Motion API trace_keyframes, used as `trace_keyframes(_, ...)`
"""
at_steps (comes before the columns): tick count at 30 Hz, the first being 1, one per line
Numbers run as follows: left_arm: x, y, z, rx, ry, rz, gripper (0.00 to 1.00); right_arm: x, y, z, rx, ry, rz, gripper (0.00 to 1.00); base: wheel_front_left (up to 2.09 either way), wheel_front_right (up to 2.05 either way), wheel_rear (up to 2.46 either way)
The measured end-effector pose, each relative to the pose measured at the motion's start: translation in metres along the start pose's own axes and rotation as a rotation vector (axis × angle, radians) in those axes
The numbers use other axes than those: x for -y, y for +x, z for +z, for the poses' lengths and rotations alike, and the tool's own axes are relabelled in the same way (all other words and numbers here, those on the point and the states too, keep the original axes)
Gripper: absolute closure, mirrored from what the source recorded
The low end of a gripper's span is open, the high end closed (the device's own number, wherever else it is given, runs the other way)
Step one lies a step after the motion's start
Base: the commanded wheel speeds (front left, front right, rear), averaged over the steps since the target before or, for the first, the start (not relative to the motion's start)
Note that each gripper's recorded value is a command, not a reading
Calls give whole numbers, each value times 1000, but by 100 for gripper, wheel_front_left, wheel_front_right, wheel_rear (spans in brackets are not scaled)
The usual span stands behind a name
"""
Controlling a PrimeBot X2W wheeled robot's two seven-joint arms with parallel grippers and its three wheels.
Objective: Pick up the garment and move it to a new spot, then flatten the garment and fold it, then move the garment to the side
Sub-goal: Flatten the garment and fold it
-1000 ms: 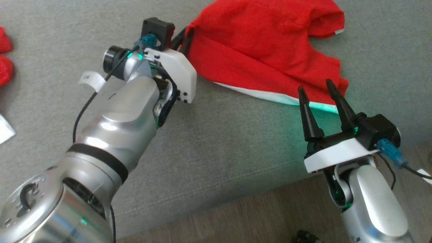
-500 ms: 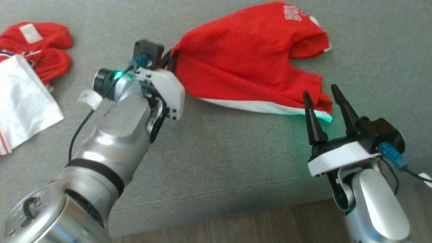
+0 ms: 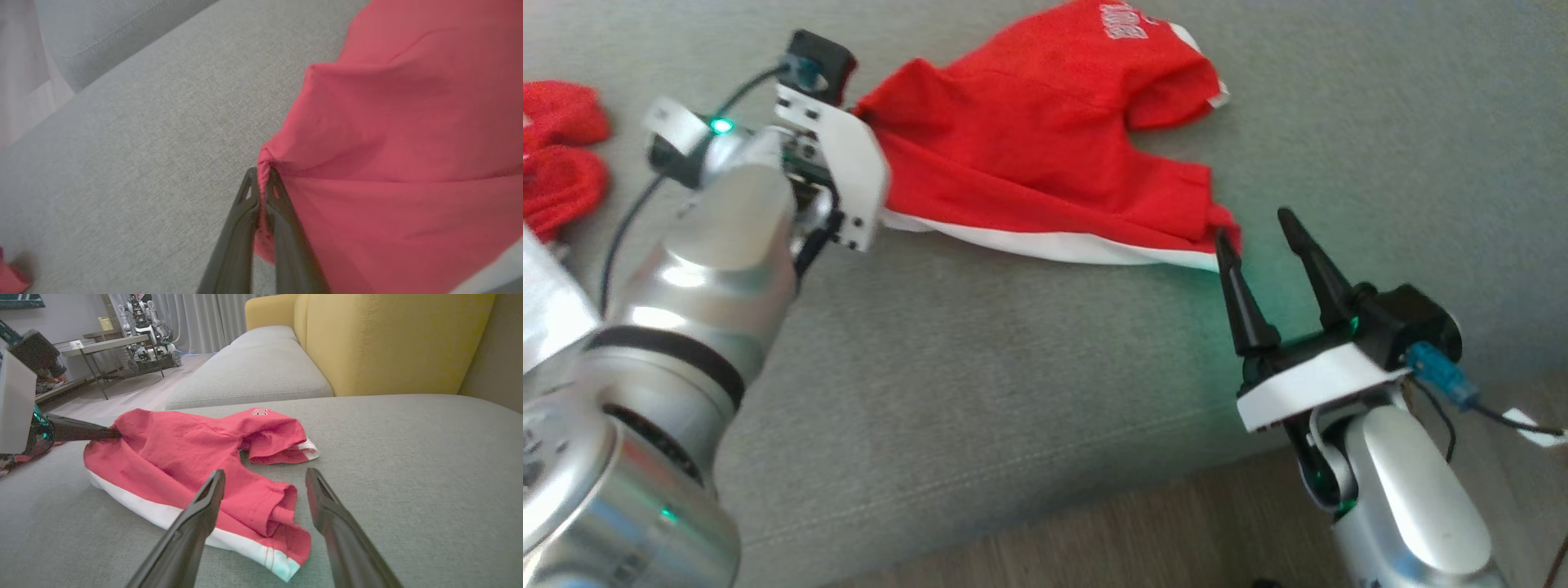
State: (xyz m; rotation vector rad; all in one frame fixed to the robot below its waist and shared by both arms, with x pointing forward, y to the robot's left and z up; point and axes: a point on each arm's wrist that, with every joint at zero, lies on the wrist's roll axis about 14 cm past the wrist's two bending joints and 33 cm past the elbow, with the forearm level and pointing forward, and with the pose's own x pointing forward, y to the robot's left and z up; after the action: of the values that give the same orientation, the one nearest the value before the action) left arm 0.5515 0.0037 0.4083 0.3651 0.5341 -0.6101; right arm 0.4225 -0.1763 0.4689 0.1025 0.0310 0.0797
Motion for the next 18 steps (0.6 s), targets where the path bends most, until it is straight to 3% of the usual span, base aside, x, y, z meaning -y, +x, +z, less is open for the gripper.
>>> trace_keyframes(8,6,31,-17,-70,3,-36,100,18,2,-8,-22,3,-48,0,0,0,0)
trace_keyframes(10,3,34,-14,-45,-2,-23,16,19,3,-11,-30,3,-50,0,0,0,0)
trace_keyframes(11,1,34,-12,-32,-5,-15,0,18,4,-11,-29,4,-48,0,0,0,0)
trace_keyframes(18,-25,16,2,87,-70,68,0,5,18,-6,-5,-2,-3,0,0,0,0)
